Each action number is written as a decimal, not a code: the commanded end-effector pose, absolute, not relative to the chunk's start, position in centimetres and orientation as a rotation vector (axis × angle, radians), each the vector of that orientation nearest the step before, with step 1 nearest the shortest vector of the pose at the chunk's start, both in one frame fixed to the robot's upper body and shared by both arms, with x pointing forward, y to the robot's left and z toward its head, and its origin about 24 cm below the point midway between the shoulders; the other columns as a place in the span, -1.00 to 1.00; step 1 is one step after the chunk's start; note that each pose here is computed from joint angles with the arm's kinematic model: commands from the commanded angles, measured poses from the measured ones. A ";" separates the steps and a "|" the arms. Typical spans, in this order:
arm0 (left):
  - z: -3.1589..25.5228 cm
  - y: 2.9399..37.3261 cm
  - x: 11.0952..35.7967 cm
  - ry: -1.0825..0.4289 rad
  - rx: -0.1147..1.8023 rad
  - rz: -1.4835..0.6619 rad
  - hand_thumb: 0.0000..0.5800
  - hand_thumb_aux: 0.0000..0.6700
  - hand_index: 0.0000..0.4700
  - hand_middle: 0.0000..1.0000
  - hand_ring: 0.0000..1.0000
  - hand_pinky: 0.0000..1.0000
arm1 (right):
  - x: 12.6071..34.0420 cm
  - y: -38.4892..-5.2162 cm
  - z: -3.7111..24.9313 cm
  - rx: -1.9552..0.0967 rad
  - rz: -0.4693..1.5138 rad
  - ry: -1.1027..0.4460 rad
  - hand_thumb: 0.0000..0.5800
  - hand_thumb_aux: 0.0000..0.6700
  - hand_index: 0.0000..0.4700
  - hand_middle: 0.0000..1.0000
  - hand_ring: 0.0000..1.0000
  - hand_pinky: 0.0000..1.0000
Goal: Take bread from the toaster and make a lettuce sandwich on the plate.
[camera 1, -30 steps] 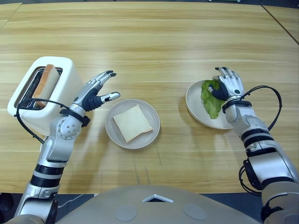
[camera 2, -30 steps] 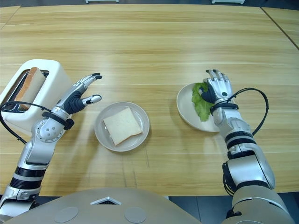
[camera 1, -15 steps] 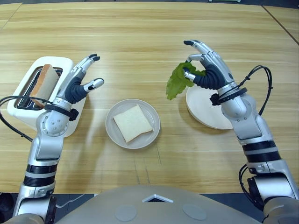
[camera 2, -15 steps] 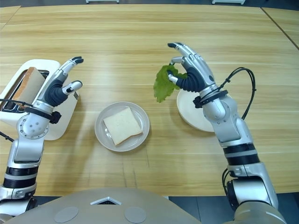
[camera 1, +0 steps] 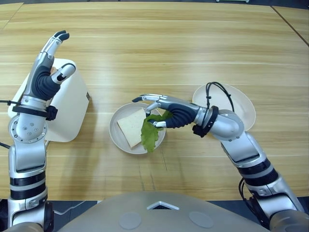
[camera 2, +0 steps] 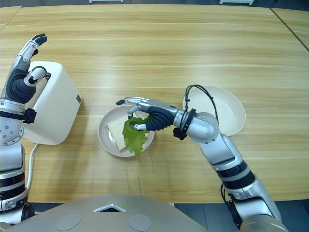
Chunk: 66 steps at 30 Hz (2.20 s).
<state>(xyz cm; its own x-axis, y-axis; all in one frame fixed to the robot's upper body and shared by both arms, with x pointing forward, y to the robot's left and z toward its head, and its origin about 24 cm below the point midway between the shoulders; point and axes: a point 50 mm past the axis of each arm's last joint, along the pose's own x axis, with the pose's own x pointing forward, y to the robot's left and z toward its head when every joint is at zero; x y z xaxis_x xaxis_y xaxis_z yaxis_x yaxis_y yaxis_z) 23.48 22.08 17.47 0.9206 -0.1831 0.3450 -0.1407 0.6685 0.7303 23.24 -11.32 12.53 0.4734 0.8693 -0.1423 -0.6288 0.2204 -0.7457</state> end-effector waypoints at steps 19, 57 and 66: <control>16.3 21.9 23.9 -0.353 0.849 -0.069 -1.00 -1.00 -1.00 -1.00 -1.00 -1.00 | 28.8 -7.1 7.7 -1.171 0.968 -0.364 1.00 1.00 1.00 -1.00 -1.00 -1.00; 16.6 28.5 21.2 0.092 1.556 0.095 -1.00 -1.00 -1.00 -1.00 -1.00 -1.00 | 29.3 -9.4 10.2 -1.052 0.684 -0.414 -1.00 -1.00 -1.00 -1.00 -1.00 -1.00; 16.6 28.5 21.4 0.100 1.549 0.067 -0.46 -0.71 -0.71 -1.00 -1.00 -1.00 | 29.4 -9.3 10.2 -1.046 0.667 -0.417 -1.00 -1.00 -1.00 -1.00 -1.00 -1.00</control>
<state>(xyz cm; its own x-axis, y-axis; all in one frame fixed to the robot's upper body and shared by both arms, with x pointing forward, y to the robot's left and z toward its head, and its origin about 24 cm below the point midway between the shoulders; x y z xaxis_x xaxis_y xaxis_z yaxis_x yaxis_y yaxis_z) 21.35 28.41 16.57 0.9939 0.1102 0.0006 -0.0039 0.0303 0.9995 29.27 -9.28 10.20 0.7272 0.6864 0.0078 -0.3056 0.3339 -0.8917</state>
